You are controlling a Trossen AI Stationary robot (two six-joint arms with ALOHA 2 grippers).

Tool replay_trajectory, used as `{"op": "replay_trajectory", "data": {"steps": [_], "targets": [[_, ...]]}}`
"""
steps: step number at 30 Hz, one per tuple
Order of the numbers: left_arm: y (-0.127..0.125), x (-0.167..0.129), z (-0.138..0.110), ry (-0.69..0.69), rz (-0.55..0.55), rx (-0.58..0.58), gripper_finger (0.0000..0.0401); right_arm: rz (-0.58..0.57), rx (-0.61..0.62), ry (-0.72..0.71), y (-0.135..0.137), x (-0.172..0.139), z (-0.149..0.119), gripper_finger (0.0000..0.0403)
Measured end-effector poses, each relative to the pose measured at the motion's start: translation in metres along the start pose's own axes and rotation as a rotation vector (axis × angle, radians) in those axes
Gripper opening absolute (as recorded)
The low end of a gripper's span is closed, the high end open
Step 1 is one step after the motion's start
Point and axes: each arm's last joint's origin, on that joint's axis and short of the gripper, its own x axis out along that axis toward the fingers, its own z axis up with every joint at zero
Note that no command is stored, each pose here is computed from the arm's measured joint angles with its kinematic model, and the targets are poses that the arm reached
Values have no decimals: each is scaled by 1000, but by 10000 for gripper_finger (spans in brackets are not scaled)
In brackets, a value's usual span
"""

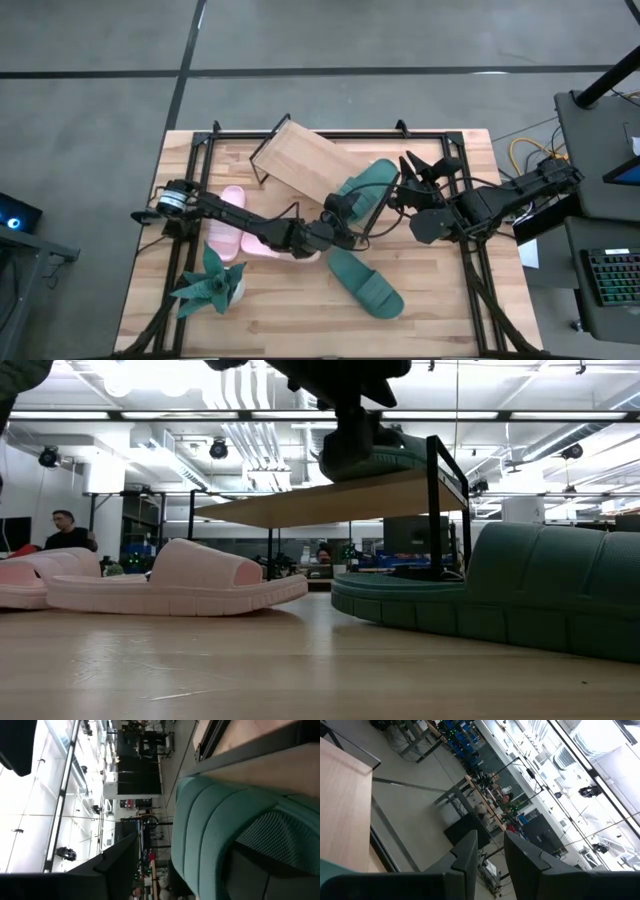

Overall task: Pick and place slides into the shelf
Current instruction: Put the right green slide on the shelf

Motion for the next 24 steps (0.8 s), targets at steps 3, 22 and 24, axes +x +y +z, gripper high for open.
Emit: {"op": "replay_trajectory", "data": {"steps": [3,22,24], "targets": [[7,-4,-4,-7,-22,-11,235,0,0,0,0,0,0,83],[13,-7,-8,-94,-90,-87,235,-3,4,3,2,1,-1,73],[13,-7,-9,-65,-79,-86,235,-3,16,3,2,1,-1,71]]}}
